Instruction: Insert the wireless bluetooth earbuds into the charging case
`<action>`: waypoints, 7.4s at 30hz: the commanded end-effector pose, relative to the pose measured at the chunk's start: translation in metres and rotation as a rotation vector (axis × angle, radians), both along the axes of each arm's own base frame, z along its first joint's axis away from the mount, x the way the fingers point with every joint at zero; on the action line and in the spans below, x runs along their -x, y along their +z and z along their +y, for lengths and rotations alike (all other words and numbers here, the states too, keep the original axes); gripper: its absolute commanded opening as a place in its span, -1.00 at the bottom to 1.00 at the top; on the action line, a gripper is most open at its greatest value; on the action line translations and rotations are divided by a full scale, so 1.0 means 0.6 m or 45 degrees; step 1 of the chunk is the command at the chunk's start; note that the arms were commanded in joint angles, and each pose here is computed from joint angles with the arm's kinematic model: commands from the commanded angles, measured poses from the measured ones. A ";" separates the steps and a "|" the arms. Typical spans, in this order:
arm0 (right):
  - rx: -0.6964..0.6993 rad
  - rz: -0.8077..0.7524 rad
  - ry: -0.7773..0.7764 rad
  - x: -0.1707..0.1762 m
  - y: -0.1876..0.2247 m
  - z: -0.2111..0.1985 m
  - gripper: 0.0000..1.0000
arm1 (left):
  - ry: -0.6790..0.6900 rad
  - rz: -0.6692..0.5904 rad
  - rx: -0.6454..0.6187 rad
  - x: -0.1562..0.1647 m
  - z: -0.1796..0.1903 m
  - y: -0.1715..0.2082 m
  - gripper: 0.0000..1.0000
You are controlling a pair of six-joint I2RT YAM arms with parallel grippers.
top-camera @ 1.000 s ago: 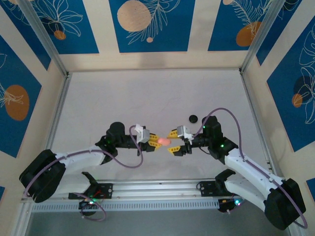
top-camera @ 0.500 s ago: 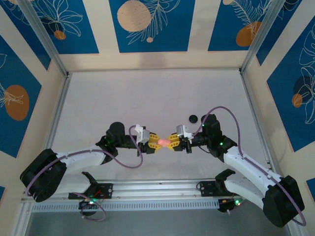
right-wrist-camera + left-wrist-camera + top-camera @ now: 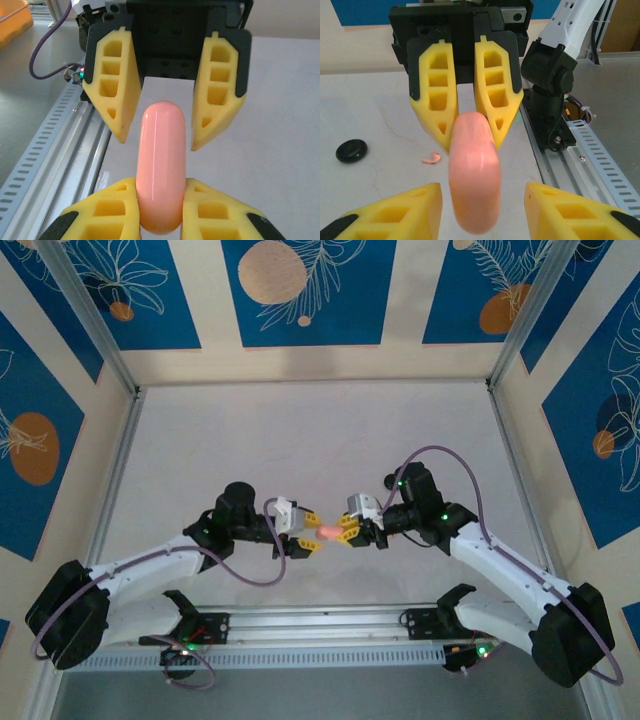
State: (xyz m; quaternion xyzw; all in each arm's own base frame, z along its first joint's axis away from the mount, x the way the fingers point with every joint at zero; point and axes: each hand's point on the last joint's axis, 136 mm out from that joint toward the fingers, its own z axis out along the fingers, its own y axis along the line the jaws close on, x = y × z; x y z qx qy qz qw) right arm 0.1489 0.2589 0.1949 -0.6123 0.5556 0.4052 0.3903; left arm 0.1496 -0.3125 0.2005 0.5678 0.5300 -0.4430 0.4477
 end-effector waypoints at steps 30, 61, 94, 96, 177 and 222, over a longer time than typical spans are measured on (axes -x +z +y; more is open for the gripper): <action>-0.090 -0.003 0.008 -0.007 0.026 0.016 -0.15 | -0.007 -0.009 0.019 0.000 -0.001 0.007 -0.63; -0.119 0.022 -0.042 -0.001 0.038 0.003 0.09 | 0.054 -0.008 -0.008 -0.011 0.003 0.001 -0.66; -0.150 -0.005 -0.248 -0.087 0.049 0.004 0.07 | 0.017 -0.004 0.017 -0.004 0.000 0.015 -0.68; -0.153 -0.004 -0.254 -0.090 0.050 0.003 0.06 | 0.019 -0.007 0.018 -0.004 0.000 0.016 -0.68; 0.929 1.598 -1.596 -0.172 -0.277 -0.196 -0.24 | 0.324 0.130 -0.119 -0.073 0.021 -0.081 -0.71; 1.107 1.629 -1.511 -0.162 -0.278 -0.193 -0.27 | 0.349 0.134 -0.152 -0.072 0.030 -0.087 -0.71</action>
